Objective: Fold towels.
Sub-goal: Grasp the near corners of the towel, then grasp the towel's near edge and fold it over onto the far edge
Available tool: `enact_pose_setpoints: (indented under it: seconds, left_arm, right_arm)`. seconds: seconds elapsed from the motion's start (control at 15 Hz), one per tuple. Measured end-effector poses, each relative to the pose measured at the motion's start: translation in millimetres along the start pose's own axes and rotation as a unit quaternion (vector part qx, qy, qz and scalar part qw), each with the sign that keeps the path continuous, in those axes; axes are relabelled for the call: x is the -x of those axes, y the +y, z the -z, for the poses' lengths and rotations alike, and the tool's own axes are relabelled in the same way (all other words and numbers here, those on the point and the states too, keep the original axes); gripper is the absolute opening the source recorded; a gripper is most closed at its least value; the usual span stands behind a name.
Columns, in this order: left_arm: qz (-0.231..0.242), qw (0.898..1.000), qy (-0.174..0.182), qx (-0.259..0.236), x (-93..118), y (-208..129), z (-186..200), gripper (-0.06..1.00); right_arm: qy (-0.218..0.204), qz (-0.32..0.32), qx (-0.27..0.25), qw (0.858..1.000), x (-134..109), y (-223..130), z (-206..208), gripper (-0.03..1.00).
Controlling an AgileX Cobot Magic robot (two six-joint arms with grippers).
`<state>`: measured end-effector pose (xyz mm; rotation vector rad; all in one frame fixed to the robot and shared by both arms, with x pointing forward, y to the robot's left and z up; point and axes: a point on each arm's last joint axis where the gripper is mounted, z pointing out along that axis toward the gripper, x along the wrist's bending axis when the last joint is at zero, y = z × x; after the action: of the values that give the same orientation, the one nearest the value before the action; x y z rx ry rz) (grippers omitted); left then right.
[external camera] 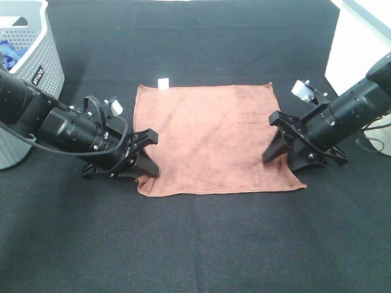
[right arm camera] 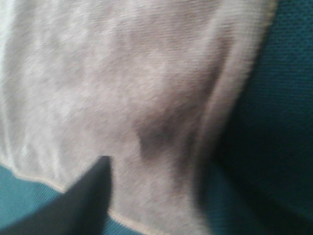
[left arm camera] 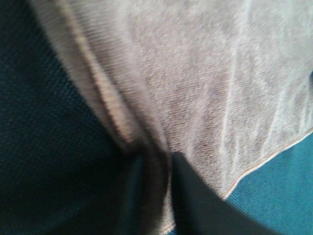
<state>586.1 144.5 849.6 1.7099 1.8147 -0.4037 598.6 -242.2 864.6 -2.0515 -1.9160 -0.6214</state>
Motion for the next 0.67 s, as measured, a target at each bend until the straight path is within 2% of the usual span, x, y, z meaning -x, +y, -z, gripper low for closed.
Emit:
enact_pose_setpoints:
  seconds: [0.07,0.13,0.2,0.27,0.4,0.67]
  left_arm:
    - [0.000,1.000,0.001,-0.001,-0.8,-0.4,-0.8,0.03]
    - [0.000,1.000,0.001,-0.001,-0.8,-0.4,-0.8,0.03]
    - [-0.002,1.000,0.001,-0.003,-0.9,-0.6,-0.8,0.02]
    - [-0.011,1.000,0.004,-0.006,-0.2,-1.0,0.9,0.02]
    - [-0.036,0.999,0.019,-0.014,8.1,-0.5,16.4,0.02]
    - [-0.038,0.998,0.038,-0.040,16.4,-15.3,43.4,0.02]
  right_arm:
    - [-0.011,-0.011,0.003,1.000,3.3,0.6,-2.5,0.29]
    - [-0.011,-0.011,0.003,1.000,3.3,0.6,-2.5,0.29]
    - [-0.018,-0.013,0.003,1.000,5.0,0.5,-3.4,0.12]
    - [-0.020,-0.018,0.002,1.000,5.5,0.4,-3.4,0.01]
    - [-0.024,-0.008,-0.001,1.000,2.5,-0.4,3.5,0.00]
    - [-0.025,0.007,-0.021,0.999,-10.5,-9.7,28.4,0.00]
